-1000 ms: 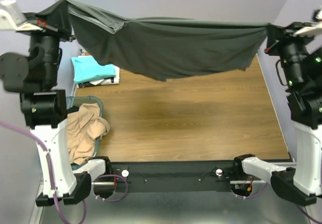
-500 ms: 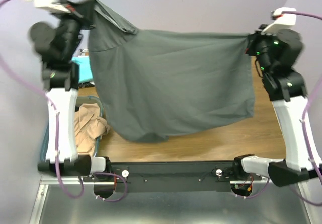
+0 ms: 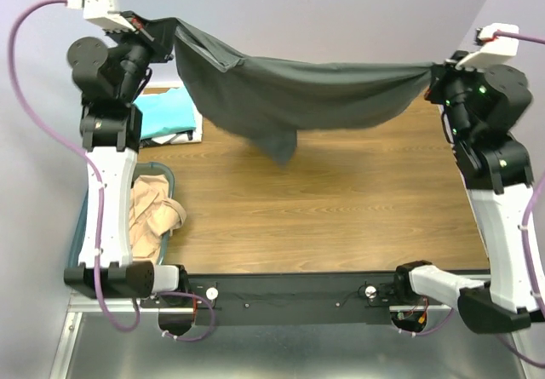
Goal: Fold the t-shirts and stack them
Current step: Flatten the tshirt out
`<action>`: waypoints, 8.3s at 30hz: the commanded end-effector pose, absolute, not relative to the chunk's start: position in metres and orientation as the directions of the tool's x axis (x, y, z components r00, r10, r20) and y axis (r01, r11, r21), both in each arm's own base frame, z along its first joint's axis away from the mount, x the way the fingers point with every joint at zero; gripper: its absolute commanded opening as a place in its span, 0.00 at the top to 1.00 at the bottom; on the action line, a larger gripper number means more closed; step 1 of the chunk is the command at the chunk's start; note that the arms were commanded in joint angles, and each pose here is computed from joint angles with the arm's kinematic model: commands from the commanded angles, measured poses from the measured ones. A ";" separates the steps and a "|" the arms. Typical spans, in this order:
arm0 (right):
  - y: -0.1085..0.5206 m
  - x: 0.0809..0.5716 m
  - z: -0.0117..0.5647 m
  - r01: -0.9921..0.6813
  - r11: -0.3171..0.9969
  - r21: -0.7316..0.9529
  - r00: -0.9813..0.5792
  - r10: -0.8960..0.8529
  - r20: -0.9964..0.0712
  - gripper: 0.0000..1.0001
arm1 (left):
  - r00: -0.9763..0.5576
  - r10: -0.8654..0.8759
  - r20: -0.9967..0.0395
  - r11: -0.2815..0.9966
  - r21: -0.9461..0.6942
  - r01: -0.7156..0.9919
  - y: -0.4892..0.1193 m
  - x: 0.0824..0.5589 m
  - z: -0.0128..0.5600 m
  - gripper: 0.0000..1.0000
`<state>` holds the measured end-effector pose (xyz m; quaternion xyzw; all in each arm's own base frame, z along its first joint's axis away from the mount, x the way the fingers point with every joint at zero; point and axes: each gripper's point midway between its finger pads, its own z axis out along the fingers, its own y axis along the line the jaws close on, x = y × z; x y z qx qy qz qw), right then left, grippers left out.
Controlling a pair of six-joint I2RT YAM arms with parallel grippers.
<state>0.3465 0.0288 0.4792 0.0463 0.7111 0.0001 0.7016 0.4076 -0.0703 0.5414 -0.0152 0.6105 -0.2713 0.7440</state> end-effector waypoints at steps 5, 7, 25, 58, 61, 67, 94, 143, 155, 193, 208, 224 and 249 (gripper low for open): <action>0.009 0.298 0.509 0.105 0.991 0.078 0.105 0.067 -0.992 1.00 | 0.263 -0.422 -0.868 0.852 -0.280 0.442 -0.071 0.325 0.604 1.00; 0.001 0.283 0.517 0.129 0.988 0.089 0.123 0.073 -0.990 1.00 | 0.287 -0.423 -0.860 0.854 -0.272 0.443 -0.070 0.305 0.613 1.00; -0.013 0.302 0.471 0.262 0.959 0.105 0.000 0.109 -0.994 1.00 | 0.184 -0.451 -0.873 0.829 -0.334 0.448 -0.076 0.331 0.599 1.00; 0.097 0.395 0.112 -0.074 0.966 0.249 -0.646 0.144 -0.750 0.03 | -0.682 -0.218 -0.698 0.877 -0.447 0.177 -0.161 0.454 0.125 0.25; 0.102 0.381 0.097 -0.079 0.956 0.282 -0.685 0.153 -0.712 0.03 | -0.711 -0.213 -0.670 0.884 -0.443 0.153 -0.156 0.433 0.111 0.25; 0.103 0.366 0.072 -0.059 0.953 0.297 -0.735 0.159 -0.659 0.03 | -0.781 -0.220 -0.585 0.900 -0.430 0.069 -0.146 0.404 0.068 0.25; 0.112 0.418 0.004 0.029 0.956 0.292 -0.828 0.187 -0.528 0.04 | -0.845 -0.242 -0.476 0.903 -0.428 -0.018 -0.149 0.485 0.011 0.25; 0.055 0.256 0.021 0.425 0.886 0.185 -0.795 0.463 -0.391 0.05 | -0.840 -0.163 -0.517 0.891 -0.443 0.100 -0.170 0.383 0.033 0.25; 0.053 0.278 0.012 0.402 0.901 0.164 -0.793 0.432 -0.429 0.38 | -0.845 -0.148 -0.513 0.897 -0.430 0.104 -0.169 0.386 0.028 0.25; 0.036 0.269 0.050 0.427 0.902 0.064 -0.802 0.411 -0.433 0.44 | -0.865 -0.132 -0.485 0.915 -0.394 0.082 -0.156 0.376 0.014 0.24; 0.028 0.232 0.024 0.529 0.848 0.022 -0.785 0.499 -0.367 0.40 | -0.854 -0.135 -0.502 0.915 -0.394 0.087 -0.155 0.375 0.028 0.25; 0.022 0.260 0.045 0.478 0.878 -0.025 -0.804 0.426 -0.415 0.98 | -0.854 -0.126 -0.504 0.925 -0.371 0.083 -0.149 0.380 0.027 0.24; 0.041 0.286 0.089 0.381 0.922 0.061 -0.824 0.369 -0.429 0.43 | -0.823 -0.156 -0.547 0.929 -0.363 0.065 -0.125 0.380 0.058 0.24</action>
